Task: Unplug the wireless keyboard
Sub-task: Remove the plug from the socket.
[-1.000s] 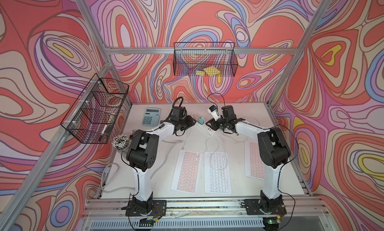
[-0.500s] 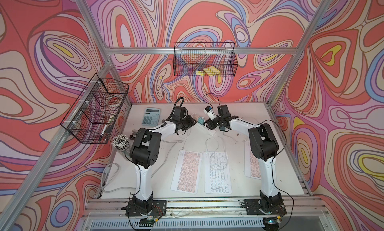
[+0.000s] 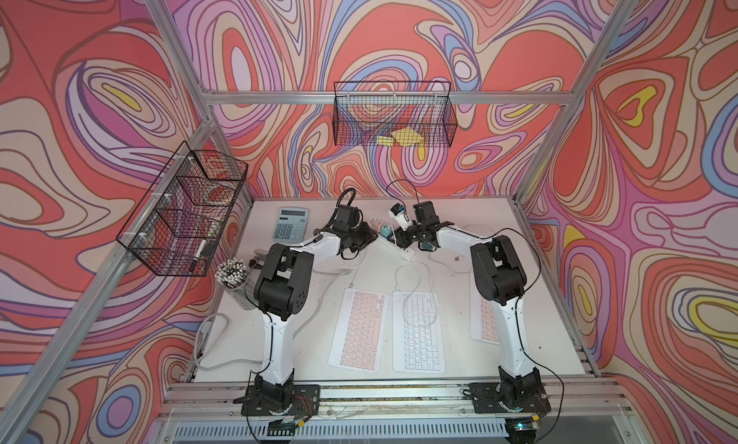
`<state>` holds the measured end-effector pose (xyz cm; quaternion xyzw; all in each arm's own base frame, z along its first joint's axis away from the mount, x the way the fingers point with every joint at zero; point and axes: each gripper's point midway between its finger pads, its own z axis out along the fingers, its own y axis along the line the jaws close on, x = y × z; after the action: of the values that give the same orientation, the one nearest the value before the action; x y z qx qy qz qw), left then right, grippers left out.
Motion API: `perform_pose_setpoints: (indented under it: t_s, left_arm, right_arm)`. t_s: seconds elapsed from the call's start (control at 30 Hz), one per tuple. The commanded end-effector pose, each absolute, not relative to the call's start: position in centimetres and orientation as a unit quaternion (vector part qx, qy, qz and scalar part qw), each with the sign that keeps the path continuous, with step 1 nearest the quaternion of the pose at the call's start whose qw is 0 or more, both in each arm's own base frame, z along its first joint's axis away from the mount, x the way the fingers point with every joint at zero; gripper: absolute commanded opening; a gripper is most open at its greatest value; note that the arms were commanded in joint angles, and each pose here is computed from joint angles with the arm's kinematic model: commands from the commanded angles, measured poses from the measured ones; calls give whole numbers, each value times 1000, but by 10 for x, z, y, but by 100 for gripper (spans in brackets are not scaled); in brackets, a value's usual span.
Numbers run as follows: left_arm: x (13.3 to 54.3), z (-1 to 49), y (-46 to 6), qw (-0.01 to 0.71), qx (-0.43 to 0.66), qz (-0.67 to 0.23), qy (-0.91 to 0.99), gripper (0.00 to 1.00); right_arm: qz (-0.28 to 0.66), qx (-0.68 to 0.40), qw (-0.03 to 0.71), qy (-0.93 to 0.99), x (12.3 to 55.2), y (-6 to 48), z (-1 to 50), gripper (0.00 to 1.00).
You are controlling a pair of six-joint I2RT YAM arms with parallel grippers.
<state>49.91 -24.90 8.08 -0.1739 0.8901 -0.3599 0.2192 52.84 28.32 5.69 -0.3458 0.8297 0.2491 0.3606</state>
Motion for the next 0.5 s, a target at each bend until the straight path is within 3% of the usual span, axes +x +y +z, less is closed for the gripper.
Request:
perform_pose_setpoints:
  t_s: [0.0, 0.47]
  left_arm:
    - [503, 76, -250, 214, -190, -349, 893, 35]
    - [504, 58, -247, 197, -214, -329, 899, 33]
  right_arm:
    - [257, -353, 371, 819, 532, 296, 59, 38]
    - [249, -357, 386, 813, 536, 303, 66, 39]
